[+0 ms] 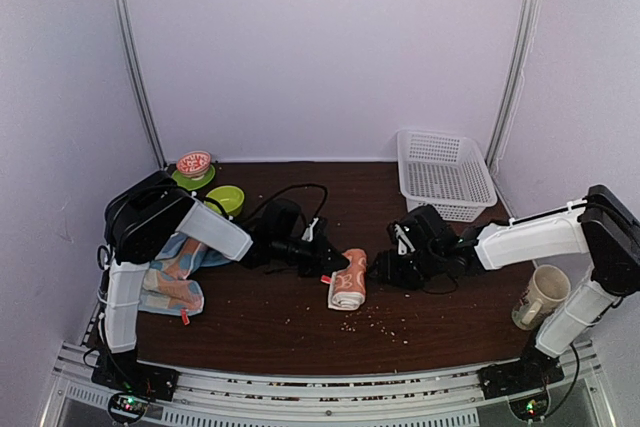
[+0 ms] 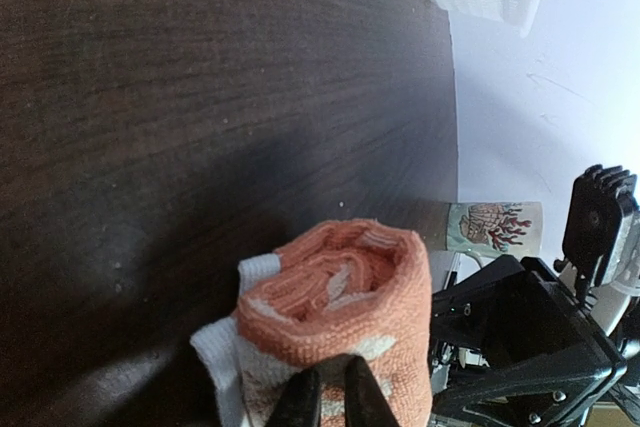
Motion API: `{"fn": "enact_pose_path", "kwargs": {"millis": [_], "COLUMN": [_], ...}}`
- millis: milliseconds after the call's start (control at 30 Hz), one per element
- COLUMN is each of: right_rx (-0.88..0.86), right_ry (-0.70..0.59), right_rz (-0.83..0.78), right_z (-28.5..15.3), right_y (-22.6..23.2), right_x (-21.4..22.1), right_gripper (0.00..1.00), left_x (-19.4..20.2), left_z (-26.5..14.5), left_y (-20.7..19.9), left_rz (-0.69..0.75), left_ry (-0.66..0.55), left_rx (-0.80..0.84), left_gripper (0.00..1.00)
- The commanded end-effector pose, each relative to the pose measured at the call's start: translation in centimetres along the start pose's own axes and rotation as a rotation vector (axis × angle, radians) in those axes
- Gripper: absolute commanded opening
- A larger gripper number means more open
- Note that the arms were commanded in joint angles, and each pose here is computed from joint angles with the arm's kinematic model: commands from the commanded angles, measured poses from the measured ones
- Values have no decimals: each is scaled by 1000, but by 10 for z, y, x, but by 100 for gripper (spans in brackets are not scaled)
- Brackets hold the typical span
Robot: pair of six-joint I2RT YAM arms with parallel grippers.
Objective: Roll the towels
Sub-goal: Roll the towel at the center of the board.
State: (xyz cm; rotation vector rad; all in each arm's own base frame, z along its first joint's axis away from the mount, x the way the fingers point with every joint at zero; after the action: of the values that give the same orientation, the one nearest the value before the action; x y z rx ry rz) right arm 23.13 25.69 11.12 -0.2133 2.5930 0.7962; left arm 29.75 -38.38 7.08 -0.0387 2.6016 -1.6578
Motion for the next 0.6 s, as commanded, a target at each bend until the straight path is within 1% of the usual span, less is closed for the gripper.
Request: {"fn": "enact_pose_path", "kwargs": {"millis": [0, 267, 367, 567], "right_rx": [-165, -150, -175, -204], "right_ry": [-48, -5, -45, -80], "right_rz": [60, 72, 85, 70], "right_z": [11, 27, 21, 3], "right_y": [13, 10, 12, 19], "right_x": [-17, -16, -18, -24], "right_gripper": [54, 53, 53, 56], "left_x": [3, 5, 5, 5], "left_z": [-3, -11, -12, -11], "left_y": [24, 18, 20, 23], "left_rz": [-30, 8, 18, 18], "left_ry": [-18, -24, -22, -21], "left_rx": [-86, -121, -141, -148], "left_gripper": [11, 11, 11, 11]}}
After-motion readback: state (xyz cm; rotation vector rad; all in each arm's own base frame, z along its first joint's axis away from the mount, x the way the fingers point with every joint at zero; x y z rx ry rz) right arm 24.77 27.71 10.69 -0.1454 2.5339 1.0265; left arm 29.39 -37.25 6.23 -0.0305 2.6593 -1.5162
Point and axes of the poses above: each gripper's point midway between its finger pads, its own z axis out along the fingers, its own y axis along the line the jaws close on, x = y × z, the point moved 7 cm from there along -z, back along the fingers, and after that the axes turned 8 degrees about -z, right-handed, at the moved point
